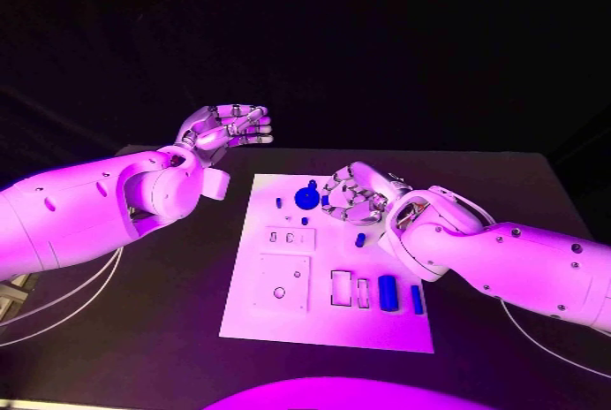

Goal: Assemble the parts on the task board

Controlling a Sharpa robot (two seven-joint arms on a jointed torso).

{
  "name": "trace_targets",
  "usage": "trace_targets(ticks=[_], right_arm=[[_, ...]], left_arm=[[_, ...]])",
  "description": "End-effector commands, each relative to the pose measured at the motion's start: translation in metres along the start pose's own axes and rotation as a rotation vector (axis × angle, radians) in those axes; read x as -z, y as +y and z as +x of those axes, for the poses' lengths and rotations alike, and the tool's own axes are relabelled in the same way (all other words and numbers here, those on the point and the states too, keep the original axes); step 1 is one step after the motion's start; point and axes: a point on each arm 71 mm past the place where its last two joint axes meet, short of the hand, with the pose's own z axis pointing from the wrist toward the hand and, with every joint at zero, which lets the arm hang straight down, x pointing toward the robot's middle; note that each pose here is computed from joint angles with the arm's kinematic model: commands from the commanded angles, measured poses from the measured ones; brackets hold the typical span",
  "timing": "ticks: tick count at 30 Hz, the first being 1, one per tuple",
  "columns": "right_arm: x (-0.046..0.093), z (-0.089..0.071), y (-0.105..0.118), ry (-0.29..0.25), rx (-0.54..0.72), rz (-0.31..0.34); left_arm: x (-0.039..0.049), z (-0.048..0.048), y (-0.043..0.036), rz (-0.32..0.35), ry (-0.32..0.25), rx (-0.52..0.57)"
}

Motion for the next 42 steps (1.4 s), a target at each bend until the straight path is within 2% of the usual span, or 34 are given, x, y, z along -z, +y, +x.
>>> trace_targets(ticks=[1,15,42], right_arm=[[-0.004,0.01,0.002,0.041,0.101,0.008],[-0.014,0.045,0.014,0.09,0.152,-0.005],[-0.018,0.075,0.02,0.145,0.147,-0.005]], left_arm=[[-0.0008,0.006,0.0,-0.002,0.01,0.002],[-0.0027,0.0198,0.0015,-0.011,0.03,0.011],[-0.0044,0.0251,0.0025,-0.014,0.043,0.014]])
